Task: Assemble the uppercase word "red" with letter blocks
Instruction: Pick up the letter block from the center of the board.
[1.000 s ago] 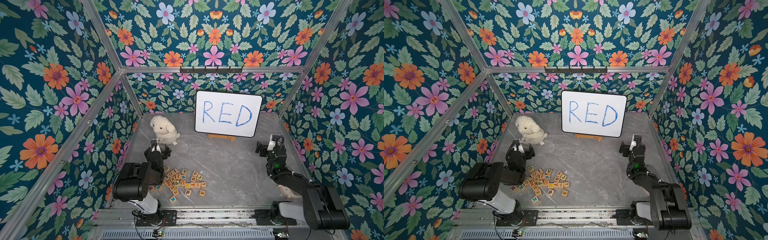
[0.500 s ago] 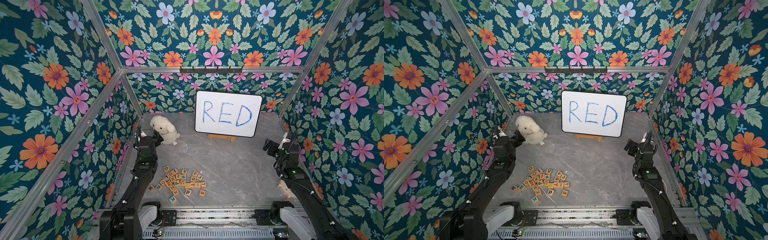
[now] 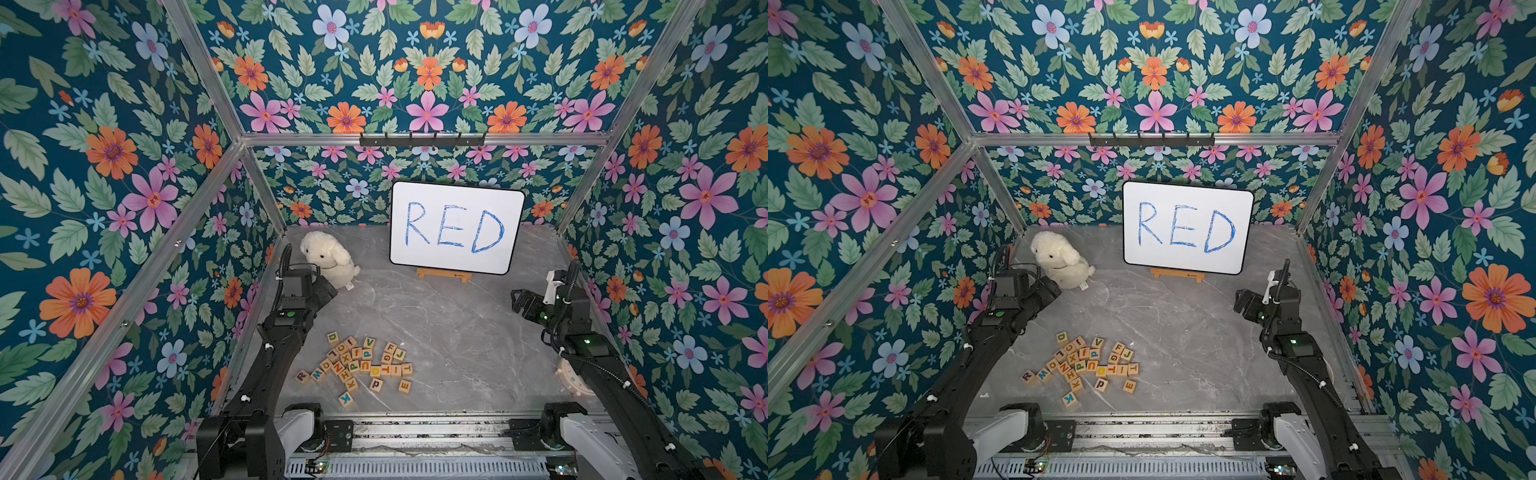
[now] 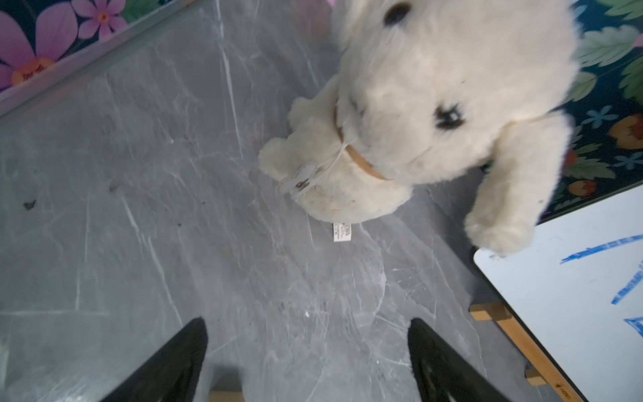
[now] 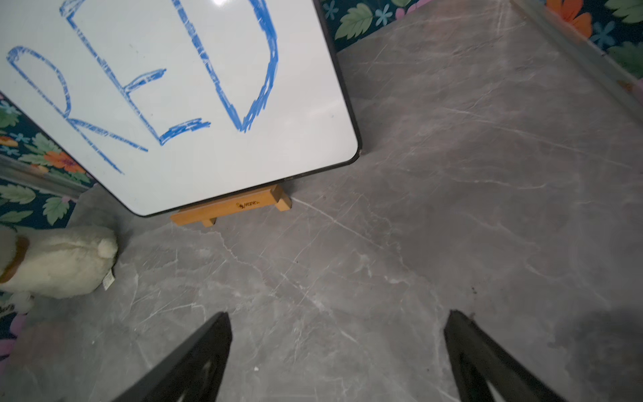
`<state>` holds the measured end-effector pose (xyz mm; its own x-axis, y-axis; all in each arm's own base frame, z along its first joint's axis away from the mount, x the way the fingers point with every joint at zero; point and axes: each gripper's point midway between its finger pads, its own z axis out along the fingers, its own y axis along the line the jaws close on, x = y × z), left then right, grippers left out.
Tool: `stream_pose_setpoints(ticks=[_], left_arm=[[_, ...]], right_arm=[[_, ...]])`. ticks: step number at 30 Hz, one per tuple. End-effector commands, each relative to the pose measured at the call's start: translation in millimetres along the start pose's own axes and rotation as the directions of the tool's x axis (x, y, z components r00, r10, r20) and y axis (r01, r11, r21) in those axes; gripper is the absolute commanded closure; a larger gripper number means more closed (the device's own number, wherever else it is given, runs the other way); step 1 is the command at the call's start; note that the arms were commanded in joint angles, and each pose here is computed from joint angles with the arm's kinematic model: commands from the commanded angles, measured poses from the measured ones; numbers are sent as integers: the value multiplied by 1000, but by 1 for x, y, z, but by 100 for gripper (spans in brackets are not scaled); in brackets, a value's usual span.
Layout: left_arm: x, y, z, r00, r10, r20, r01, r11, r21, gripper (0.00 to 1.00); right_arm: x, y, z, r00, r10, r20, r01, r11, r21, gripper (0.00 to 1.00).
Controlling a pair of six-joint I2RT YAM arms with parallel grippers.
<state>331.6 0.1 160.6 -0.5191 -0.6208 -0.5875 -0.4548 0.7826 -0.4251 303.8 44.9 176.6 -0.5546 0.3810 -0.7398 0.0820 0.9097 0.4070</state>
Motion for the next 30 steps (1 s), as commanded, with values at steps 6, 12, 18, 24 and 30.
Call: stream_pose_setpoints(ticks=[6, 12, 18, 24, 30], left_arm=[[54, 47, -15, 978, -93, -187, 58, 981, -184, 9], [86, 66, -19, 953, -190, -234, 137, 964, -228, 10], [100, 84, -22, 944, -235, -230, 164, 943, -289, 14], [109, 92, -20, 933, -259, -251, 169, 928, -333, 9], [113, 94, -22, 925, -280, -255, 187, 923, -335, 8]], right_arm=[[33, 38, 21, 992, -107, -67, 98, 988, -123, 5], [58, 69, 36, 962, -267, -58, 253, 949, -186, 5], [83, 91, 42, 926, -369, -77, 335, 900, -278, 5], [100, 89, 51, 915, -398, -67, 361, 882, -303, 5], [108, 92, 59, 921, -387, -56, 347, 876, -335, 5]])
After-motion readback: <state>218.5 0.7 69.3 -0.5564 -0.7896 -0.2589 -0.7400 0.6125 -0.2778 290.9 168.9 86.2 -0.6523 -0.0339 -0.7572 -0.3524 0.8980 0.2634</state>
